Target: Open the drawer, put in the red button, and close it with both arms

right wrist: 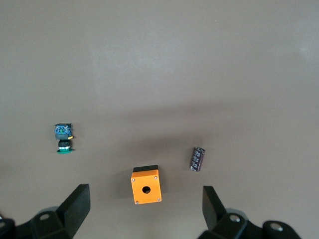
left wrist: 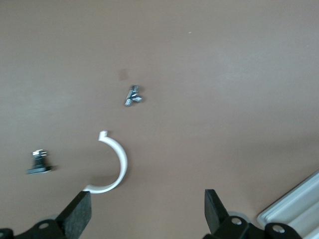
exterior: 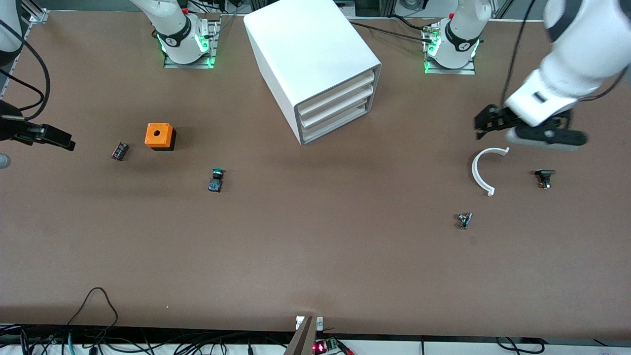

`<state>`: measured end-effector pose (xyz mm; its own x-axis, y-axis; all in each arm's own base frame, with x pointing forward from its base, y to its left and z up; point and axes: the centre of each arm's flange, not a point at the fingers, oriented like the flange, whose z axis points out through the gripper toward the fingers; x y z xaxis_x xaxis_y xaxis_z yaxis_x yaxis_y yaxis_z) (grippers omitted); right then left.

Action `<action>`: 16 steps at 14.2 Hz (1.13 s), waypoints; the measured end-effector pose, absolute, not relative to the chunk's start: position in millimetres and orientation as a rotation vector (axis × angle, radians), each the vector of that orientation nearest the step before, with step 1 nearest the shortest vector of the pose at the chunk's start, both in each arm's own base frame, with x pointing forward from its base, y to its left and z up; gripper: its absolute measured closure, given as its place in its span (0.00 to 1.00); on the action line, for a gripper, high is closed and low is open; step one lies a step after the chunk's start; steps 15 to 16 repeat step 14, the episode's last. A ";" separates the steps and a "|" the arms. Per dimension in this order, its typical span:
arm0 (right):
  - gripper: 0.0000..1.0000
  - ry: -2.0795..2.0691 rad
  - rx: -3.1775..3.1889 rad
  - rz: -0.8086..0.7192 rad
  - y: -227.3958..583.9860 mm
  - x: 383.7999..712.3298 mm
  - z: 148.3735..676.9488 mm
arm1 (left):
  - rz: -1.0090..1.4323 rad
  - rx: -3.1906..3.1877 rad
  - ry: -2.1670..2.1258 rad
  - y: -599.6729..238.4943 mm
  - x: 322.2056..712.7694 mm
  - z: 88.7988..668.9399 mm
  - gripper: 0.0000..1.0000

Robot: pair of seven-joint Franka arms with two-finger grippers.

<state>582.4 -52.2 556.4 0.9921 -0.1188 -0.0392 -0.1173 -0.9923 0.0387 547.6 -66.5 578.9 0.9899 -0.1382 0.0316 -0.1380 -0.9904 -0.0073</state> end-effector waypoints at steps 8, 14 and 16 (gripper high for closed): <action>0.00 -0.181 3.111 -0.072 -51.0 546.1 559.1 | 0.038 -3.133 0.253 19.7 541.5 598.9 0.00; 0.00 -0.180 3.111 -0.064 -50.9 546.7 558.7 | 0.063 -3.140 0.200 40.3 544.6 590.3 0.00; 0.00 -0.180 3.111 -0.064 -50.9 546.7 558.7 | 0.063 -3.140 0.200 40.3 544.6 590.3 0.00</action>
